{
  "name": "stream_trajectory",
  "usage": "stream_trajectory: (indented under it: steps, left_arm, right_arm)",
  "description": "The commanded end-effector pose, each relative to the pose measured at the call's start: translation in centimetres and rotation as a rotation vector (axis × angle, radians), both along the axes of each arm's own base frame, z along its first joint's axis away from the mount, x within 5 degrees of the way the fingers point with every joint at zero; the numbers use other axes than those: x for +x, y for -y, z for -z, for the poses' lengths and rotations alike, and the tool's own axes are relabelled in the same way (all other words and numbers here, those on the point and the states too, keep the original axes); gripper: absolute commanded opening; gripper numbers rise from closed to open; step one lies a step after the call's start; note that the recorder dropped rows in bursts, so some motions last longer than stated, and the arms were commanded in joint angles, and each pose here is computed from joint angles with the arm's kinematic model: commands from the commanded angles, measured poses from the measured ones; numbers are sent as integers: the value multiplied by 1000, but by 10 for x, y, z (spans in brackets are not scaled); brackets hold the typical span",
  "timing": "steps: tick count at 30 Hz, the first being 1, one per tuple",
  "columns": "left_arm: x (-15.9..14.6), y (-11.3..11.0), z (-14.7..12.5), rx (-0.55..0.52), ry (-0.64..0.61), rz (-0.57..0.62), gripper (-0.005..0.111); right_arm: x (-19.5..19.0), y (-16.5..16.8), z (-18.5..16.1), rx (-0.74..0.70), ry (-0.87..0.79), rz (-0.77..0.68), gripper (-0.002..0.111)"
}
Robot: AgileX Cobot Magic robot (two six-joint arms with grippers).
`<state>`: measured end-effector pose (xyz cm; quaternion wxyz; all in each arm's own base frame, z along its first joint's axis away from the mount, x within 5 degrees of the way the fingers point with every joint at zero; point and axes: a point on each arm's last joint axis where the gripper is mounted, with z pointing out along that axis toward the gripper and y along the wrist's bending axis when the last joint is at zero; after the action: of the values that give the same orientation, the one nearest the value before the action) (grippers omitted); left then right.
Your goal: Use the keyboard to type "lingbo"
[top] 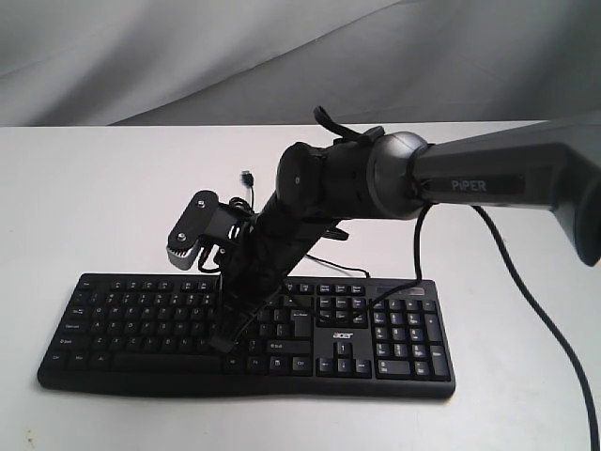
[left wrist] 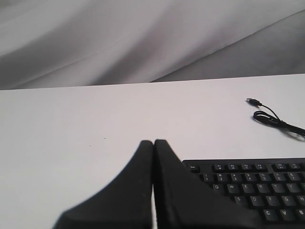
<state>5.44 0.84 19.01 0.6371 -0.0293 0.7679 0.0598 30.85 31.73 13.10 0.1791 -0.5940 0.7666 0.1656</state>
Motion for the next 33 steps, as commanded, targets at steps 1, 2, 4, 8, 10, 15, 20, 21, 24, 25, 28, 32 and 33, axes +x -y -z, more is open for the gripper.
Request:
stream_trajectory:
  steps: [1,2,4,8,10,15,20,21,24,25,28,32,33]
  left_arm:
    - [0,0,1,-5,6,0,1]
    - [0,0,1,-5,6,0,1]
    - [0,0,1,-5,6,0,1]
    - [0,0,1,-5,6,0,1]
    - [0,0,1,-5,6,0,1]
    - [0,0,1,-5,6,0,1]
    - [0,0,1,-5,6,0,1]
    - [0,0,1,-5,6,0,1]
    - [0,0,1,-5,6,0,1]
    - [0,0,1,-5,6,0,1]
    - [0,0,1,-5,6,0,1]
    - [0,0,1,-5,6,0,1]
    - [0,0,1,-5,6,0,1]
  right_arm:
    - [0,2,5,-3,-21,6,0]
    - [0,2,8,-6,-25,6,0]
    - [1,3,10,-9,-28,9,0]
    - [1,3,0,2,-12,4,0]
    - [1,4,-7,2,9,-6,0]
    - [0,6,-33,32,58,-10,0]
    - [-3,16,-87,83,179,8,0]
    - [-3,21,-104,92,222,25,0]
    - [-9,42,-158,151,332,102,0]
    - [-12,49,-175,181,358,131,0]
    - [-26,71,-214,257,345,232,0]
    - [-44,88,-251,345,373,286,0]
    - [-49,92,-260,369,392,287,0]
